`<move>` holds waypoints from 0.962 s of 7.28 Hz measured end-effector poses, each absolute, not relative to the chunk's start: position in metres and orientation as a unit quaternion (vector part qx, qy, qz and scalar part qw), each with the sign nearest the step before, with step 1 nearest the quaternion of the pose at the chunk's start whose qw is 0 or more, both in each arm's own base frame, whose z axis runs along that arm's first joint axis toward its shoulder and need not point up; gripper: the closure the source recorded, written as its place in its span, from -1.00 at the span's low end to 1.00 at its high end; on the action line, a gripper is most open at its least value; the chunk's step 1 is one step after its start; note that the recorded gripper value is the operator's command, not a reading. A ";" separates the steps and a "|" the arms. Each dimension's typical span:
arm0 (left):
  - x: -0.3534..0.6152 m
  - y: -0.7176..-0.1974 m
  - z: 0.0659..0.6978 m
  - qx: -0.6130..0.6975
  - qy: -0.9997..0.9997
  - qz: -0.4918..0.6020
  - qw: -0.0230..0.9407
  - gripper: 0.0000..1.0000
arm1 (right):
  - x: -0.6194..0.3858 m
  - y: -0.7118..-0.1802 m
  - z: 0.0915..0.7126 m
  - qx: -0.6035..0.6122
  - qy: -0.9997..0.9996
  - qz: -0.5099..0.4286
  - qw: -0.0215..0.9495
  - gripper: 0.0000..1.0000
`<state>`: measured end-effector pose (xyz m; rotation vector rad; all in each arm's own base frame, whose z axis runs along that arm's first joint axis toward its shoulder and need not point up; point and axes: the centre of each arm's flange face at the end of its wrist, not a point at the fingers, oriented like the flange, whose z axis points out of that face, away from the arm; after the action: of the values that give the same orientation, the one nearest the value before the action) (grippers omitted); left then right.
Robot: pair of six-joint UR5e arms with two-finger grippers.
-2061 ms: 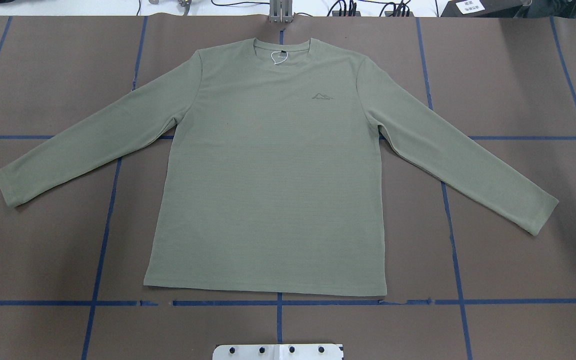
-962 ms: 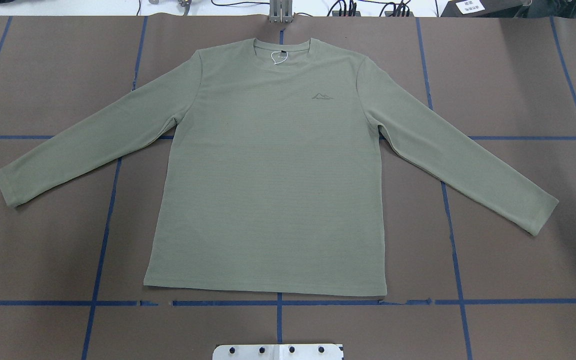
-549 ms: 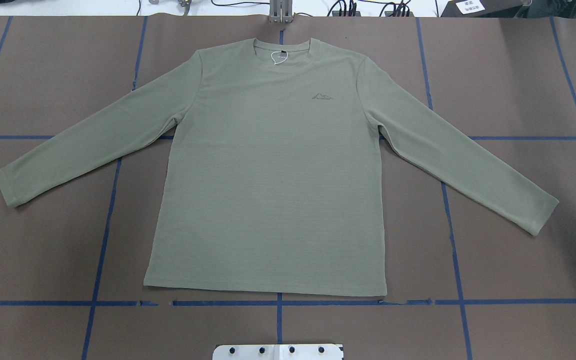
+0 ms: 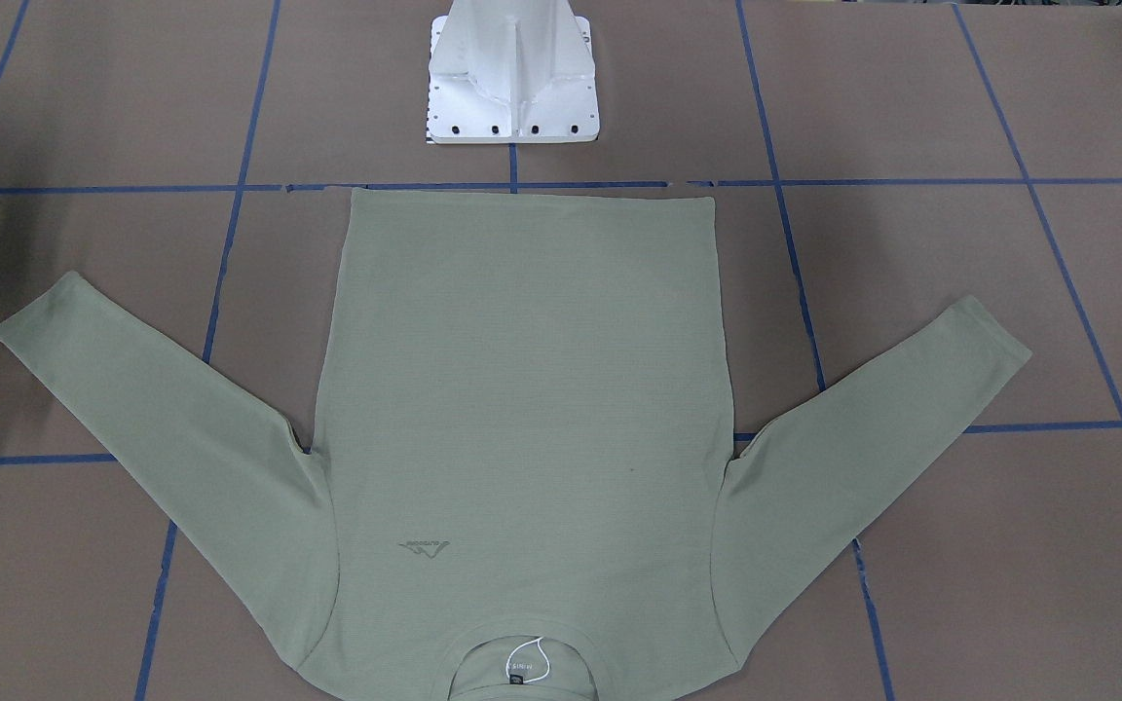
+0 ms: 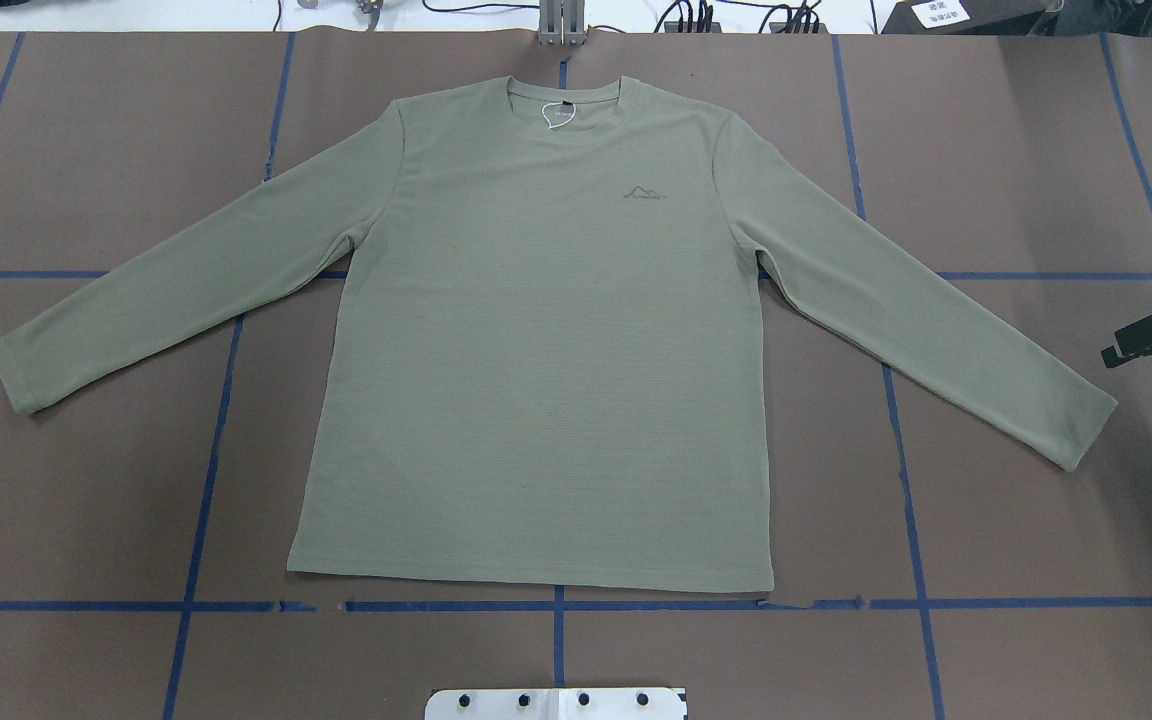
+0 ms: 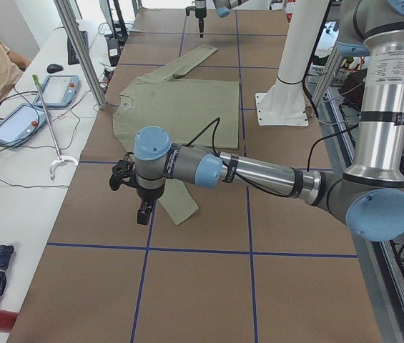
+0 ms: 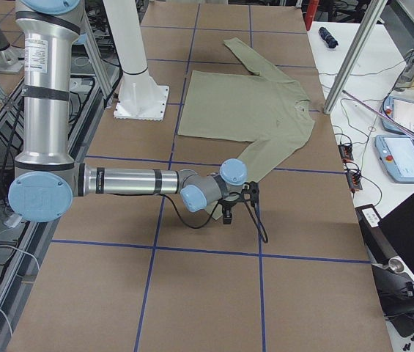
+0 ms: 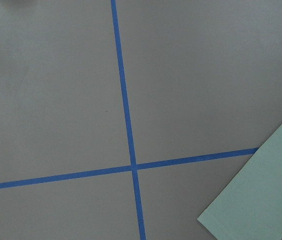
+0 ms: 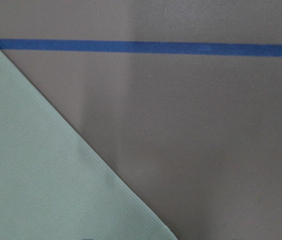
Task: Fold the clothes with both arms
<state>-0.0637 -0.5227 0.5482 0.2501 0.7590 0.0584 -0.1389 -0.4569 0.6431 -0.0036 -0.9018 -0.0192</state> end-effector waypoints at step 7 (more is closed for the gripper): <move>-0.064 -0.522 0.544 0.126 0.370 0.029 0.920 -1.00 | -0.159 -0.430 0.674 -0.020 -0.450 0.088 0.888 -0.25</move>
<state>-0.0636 -0.5218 0.5440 0.2580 0.7604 0.0603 -0.1589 -0.4299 0.6743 -0.0413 -0.9356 0.1824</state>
